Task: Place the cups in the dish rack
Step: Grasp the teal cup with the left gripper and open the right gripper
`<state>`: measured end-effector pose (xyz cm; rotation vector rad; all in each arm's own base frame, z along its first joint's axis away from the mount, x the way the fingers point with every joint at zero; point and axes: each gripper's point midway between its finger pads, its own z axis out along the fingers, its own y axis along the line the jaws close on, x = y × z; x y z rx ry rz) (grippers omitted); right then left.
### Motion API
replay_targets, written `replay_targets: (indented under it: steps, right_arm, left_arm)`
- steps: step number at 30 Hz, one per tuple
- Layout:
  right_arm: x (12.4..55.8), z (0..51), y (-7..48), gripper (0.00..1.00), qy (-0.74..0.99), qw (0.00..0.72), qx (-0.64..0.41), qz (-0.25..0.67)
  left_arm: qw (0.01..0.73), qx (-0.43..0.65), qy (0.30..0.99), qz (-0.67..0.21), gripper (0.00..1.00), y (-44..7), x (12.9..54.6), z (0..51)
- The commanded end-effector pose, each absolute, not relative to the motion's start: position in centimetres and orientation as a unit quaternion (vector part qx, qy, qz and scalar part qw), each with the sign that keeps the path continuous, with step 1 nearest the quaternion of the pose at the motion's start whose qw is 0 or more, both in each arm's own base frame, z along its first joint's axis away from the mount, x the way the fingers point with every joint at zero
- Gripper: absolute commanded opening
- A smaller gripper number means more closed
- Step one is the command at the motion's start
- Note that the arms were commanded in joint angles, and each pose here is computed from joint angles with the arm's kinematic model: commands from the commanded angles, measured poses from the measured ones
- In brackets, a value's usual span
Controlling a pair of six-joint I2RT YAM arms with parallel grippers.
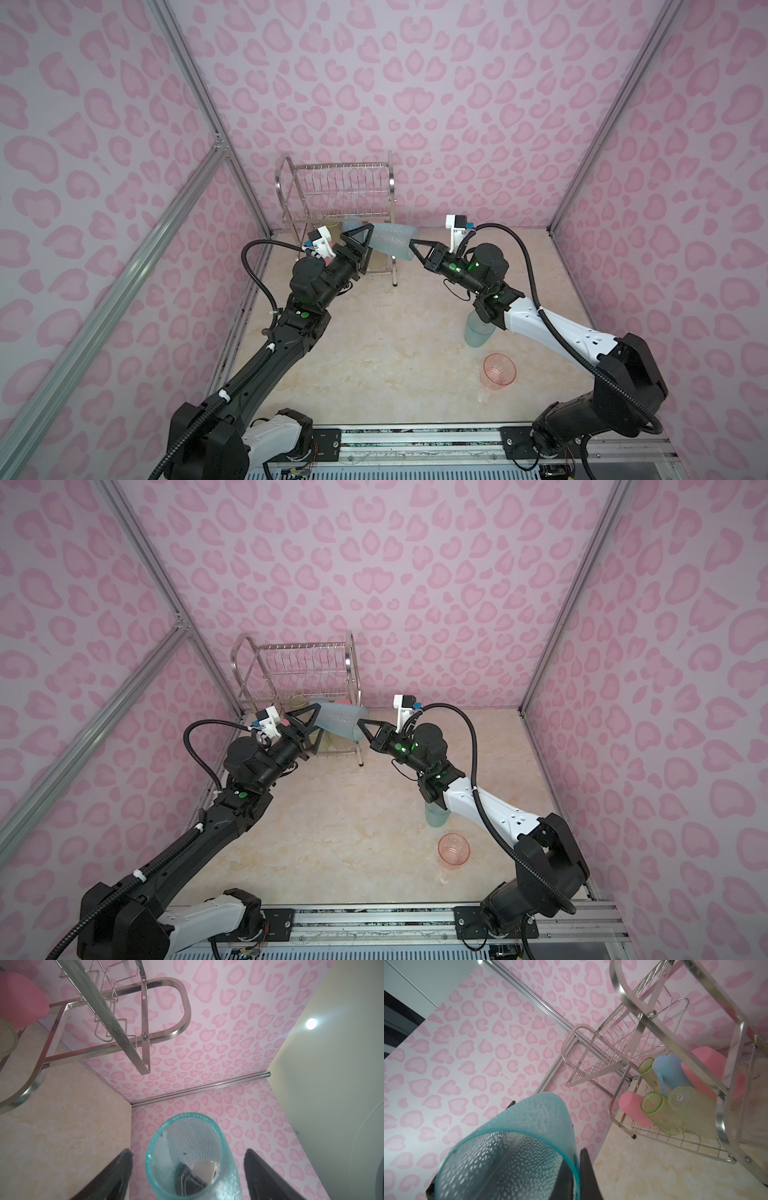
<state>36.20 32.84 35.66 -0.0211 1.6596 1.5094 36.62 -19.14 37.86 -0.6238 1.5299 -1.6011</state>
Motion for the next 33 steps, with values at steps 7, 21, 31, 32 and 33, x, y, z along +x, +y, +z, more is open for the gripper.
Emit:
replay_targets:
  steps: [7, 21, 31, 32, 33]
  right_arm:
    - [35.9, 36.6, 33.5, 0.00, 0.642, 0.430, -0.020, 0.635]
    - [35.9, 36.2, 33.7, 0.04, 0.644, 0.425, -0.026, 0.635]
    - [36.4, 36.2, 31.9, 0.47, 0.642, 0.444, -0.021, 0.625]
    - [36.5, 36.1, 31.6, 0.48, 0.642, 0.448, -0.019, 0.621]
    - [36.5, 36.1, 31.2, 0.48, 0.643, 0.453, -0.017, 0.618]
  left_arm:
    - [0.414, -0.226, 0.575, -0.669, 0.83, -20.7, 37.3, 41.0]
    - [0.451, -0.206, 0.575, -0.651, 0.56, -20.8, 37.0, 41.4]
    - [0.521, -0.167, 0.607, -0.576, 0.55, -19.8, 37.1, 42.7]
    - [0.526, -0.165, 0.610, -0.569, 0.55, -19.5, 37.2, 42.9]
    - [0.529, -0.164, 0.613, -0.562, 0.55, -19.2, 37.5, 43.0]
